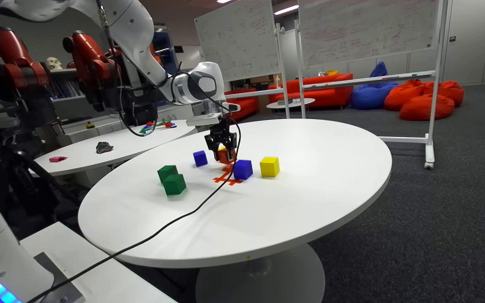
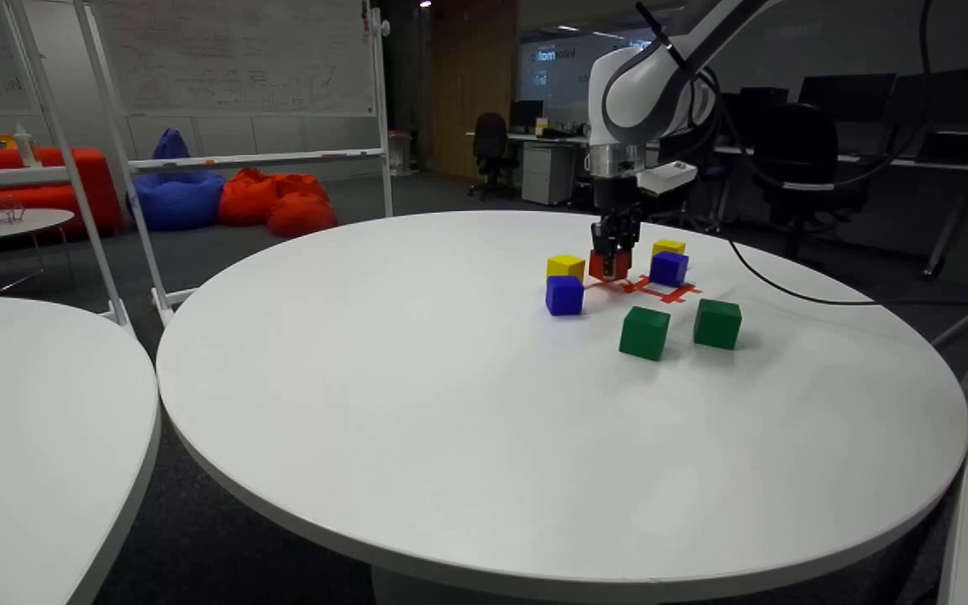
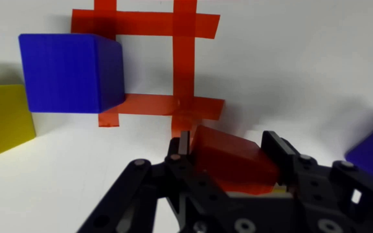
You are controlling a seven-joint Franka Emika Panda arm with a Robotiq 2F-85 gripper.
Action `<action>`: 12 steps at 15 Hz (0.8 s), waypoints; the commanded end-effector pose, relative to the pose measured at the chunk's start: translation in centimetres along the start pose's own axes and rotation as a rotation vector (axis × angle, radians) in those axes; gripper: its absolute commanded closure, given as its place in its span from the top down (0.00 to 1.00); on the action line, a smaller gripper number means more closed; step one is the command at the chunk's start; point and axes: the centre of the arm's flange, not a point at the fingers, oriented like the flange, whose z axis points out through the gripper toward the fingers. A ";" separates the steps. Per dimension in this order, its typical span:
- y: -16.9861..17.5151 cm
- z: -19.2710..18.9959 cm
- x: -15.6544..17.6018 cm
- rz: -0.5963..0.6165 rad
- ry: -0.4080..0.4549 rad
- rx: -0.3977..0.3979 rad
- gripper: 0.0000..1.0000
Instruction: Pick up the red object and put it at the center of the table
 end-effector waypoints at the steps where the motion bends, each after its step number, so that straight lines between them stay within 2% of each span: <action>1: 2.1 -0.5 -0.4 0.027 0.007 0.017 0.35; 12: 5.7 1.7 -2.9 0.100 -0.006 0.040 0.35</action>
